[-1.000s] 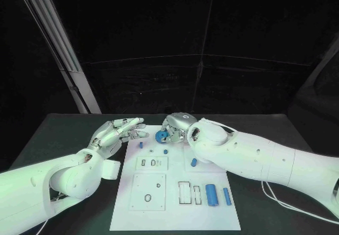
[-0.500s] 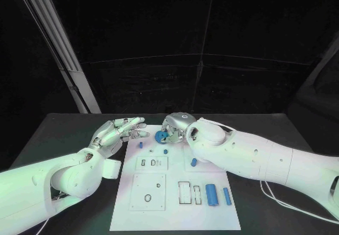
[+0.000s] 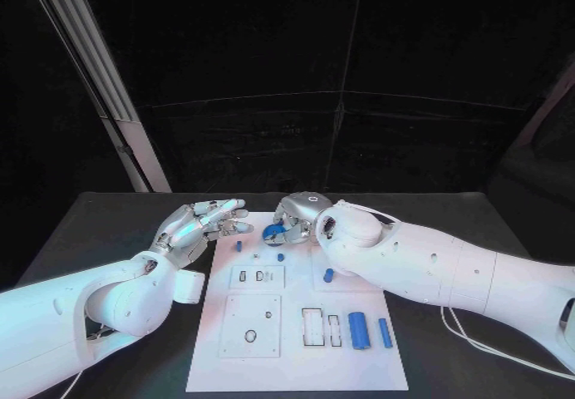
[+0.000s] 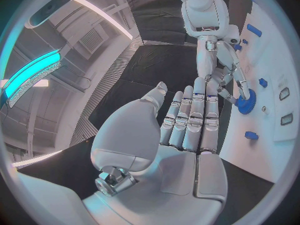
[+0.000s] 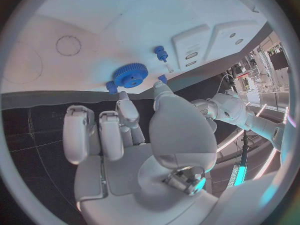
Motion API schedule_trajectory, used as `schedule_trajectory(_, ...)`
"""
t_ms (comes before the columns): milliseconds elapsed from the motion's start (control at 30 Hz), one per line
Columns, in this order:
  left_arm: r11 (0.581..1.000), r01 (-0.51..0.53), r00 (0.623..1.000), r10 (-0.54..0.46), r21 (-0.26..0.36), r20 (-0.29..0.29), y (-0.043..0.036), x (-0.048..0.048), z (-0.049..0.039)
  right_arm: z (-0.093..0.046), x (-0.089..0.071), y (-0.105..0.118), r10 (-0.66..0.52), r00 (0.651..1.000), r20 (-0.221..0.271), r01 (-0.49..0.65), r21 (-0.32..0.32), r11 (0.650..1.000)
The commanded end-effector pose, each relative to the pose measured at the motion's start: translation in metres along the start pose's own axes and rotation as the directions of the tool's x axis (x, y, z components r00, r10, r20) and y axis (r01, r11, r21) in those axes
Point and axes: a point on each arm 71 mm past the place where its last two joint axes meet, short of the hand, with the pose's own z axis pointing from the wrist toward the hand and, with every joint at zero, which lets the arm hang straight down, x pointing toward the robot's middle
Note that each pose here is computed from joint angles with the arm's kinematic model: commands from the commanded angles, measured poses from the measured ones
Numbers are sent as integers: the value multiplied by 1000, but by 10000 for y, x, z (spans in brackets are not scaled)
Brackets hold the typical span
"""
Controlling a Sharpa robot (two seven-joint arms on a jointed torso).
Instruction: Assemble the parts on the task board
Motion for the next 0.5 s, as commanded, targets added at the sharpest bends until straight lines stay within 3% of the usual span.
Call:
schedule_trajectory(33,1000,8,1000,-8,1,-16,-8,17,7,3,6,-4,8,1000,-22,-8,5,1000)
schedule_trajectory(167,1000,8,1000,-8,1,-17,-8,16,8,-3,-6,-13,17,1000,-8,-17,7,1000)
schedule_trajectory(300,1000,8,1000,-8,1,-17,-8,13,7,-49,-75,-51,50,996,69,-49,-6,999)
schedule_trajectory(333,1000,8,1000,-8,1,-16,-9,11,7,-95,-120,-94,80,991,111,-78,-19,997)
schedule_trajectory(400,1000,7,1000,-7,2,-15,-11,4,5,-179,-176,-171,128,981,149,-123,-46,991)
schedule_trajectory(500,1000,6,1000,-6,3,-13,-15,-6,-1,-335,-237,-333,209,965,157,-199,-81,977)
